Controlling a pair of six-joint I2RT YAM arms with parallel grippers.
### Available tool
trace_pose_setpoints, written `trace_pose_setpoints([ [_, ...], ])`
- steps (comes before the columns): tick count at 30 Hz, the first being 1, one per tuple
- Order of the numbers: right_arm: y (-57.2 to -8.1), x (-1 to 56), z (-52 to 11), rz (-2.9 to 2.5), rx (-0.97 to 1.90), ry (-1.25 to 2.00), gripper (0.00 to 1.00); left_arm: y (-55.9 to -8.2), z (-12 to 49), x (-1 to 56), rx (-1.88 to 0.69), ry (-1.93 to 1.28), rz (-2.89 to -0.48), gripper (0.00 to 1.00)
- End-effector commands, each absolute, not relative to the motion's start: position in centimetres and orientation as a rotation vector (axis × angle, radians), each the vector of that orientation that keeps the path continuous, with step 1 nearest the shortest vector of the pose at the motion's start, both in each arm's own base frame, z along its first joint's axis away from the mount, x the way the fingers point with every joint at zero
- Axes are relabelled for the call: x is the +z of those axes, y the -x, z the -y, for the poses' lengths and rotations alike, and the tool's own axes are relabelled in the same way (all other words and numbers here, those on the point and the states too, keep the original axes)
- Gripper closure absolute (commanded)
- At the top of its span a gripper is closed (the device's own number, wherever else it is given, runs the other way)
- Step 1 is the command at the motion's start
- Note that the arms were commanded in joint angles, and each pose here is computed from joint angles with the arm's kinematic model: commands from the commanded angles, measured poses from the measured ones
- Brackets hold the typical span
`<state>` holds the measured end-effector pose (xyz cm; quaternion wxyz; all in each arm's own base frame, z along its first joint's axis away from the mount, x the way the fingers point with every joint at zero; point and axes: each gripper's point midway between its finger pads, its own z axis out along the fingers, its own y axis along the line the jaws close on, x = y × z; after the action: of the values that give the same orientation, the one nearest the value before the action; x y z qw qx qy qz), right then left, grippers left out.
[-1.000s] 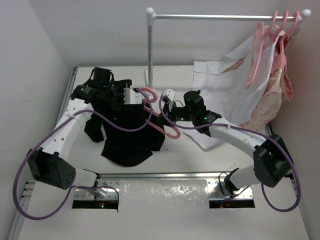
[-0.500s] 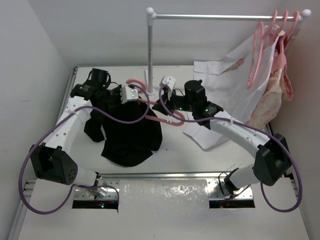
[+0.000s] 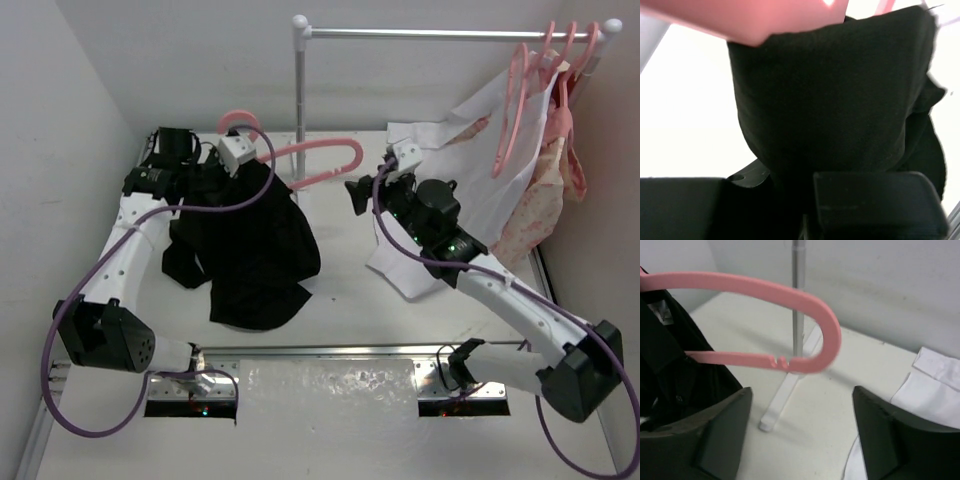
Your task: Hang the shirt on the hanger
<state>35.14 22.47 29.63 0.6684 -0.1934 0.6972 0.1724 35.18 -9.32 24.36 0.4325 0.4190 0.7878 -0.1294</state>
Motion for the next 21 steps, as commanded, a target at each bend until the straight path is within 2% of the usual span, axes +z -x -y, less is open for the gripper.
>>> trace_pose_setpoints([
  [1,-34.5,32.4,-21.2,-1.468,0.468,0.236,0.26,-37.6,9.9,31.8,-0.315,-0.881,-1.820,1.00],
  [2,-33.8,31.5,-21.8,-1.471,0.536,0.228,0.41,-37.9,10.0,32.9,-0.320,-0.858,-1.810,1.00],
  [3,-33.5,30.8,-22.2,-1.477,0.571,0.226,0.41,-37.9,10.0,32.6,-0.330,-0.857,-1.820,1.00],
  [4,-33.1,28.9,-22.6,-1.508,0.601,0.231,0.54,-38.0,10.3,33.0,-0.339,-0.866,-1.808,1.00],
  [6,-32.6,28.0,-24.4,-1.493,0.710,0.231,0.59,-37.8,10.5,33.0,-0.346,-0.887,-1.795,1.00],
  [8,-31.9,26.6,-26.8,-1.503,0.810,0.300,0.54,-37.8,10.7,32.7,-0.360,-0.896,-1.796,1.00],
  [10,-31.8,26.1,-29.7,-1.488,0.946,0.351,0.40,-37.7,10.7,32.3,-0.366,-0.900,-1.805,1.00],
  [13,-31.3,26.9,-34.1,-1.406,1.207,0.401,0.33,-37.7,10.5,31.8,-0.351,-0.904,-1.817,1.00],
  [15,-31.1,27.3,-34.9,-1.392,1.224,0.416,0.33,-37.7,10.5,31.7,-0.349,-0.905,-1.819,1.00],
  [21,-32.4,23.3,-37.0,-1.494,1.215,0.422,0.33,-37.9,10.3,31.4,-0.339,-0.906,-1.822,1.00],
])
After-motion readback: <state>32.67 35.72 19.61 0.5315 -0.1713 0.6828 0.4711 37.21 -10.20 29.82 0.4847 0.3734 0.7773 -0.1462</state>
